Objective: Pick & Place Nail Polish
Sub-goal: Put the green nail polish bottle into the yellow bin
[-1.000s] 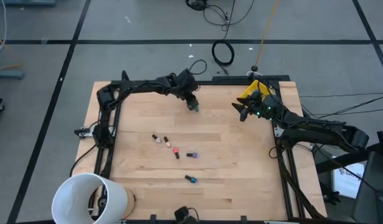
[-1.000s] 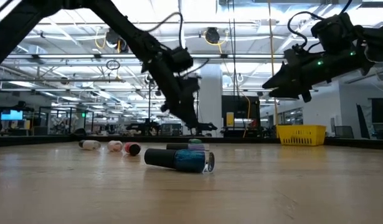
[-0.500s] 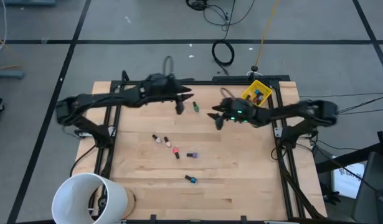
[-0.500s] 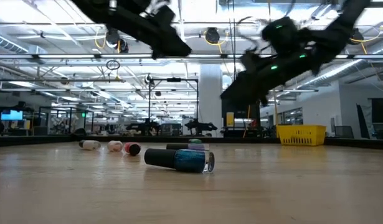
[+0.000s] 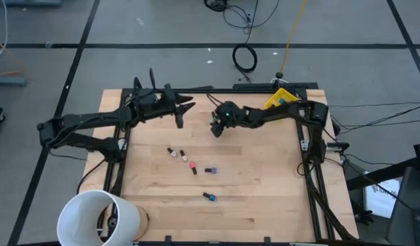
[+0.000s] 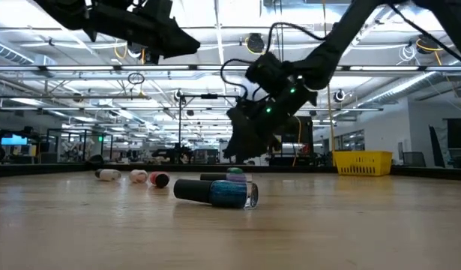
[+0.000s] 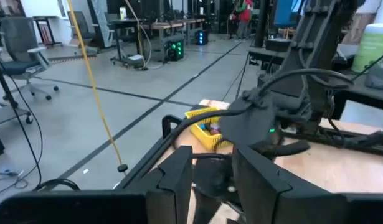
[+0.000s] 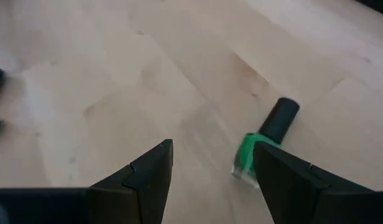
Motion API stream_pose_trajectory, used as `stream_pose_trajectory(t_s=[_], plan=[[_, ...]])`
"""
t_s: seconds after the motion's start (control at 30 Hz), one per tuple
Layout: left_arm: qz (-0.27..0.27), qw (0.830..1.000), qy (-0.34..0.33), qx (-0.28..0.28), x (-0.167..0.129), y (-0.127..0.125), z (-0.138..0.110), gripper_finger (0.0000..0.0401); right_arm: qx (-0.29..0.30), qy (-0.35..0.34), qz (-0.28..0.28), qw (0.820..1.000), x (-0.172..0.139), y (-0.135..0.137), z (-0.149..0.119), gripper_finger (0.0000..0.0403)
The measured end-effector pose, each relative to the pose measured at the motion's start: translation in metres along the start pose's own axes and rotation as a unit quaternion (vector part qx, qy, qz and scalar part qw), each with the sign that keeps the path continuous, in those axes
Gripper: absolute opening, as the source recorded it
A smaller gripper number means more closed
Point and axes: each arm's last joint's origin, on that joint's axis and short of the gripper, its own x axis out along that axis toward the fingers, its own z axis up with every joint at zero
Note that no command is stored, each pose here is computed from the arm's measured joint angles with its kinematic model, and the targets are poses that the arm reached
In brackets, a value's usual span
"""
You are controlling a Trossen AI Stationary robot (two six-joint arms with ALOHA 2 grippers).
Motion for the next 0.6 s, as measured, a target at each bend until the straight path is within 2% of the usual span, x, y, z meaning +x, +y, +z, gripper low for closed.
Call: stream_pose_trajectory(t_s=[0.27, 0.47, 0.6], plan=[[-0.002, 1.0, 0.023, 0.0, 0.003, 0.0, -0.006, 0.0113, -0.003, 0.02, 0.003, 1.0, 0.027, -0.002, -0.001, 0.021], [-0.002, 1.0, 0.031, 0.0, 0.003, 0.0, -0.008, 0.0113, -0.008, 0.061, -0.004, 0.998, 0.025, -0.003, -0.008, 0.021], [-0.002, 0.999, 0.039, 0.002, 0.002, 0.0, -0.009, 0.0113, -0.046, 0.08, -0.006, 0.996, 0.02, -0.001, -0.009, 0.021]])
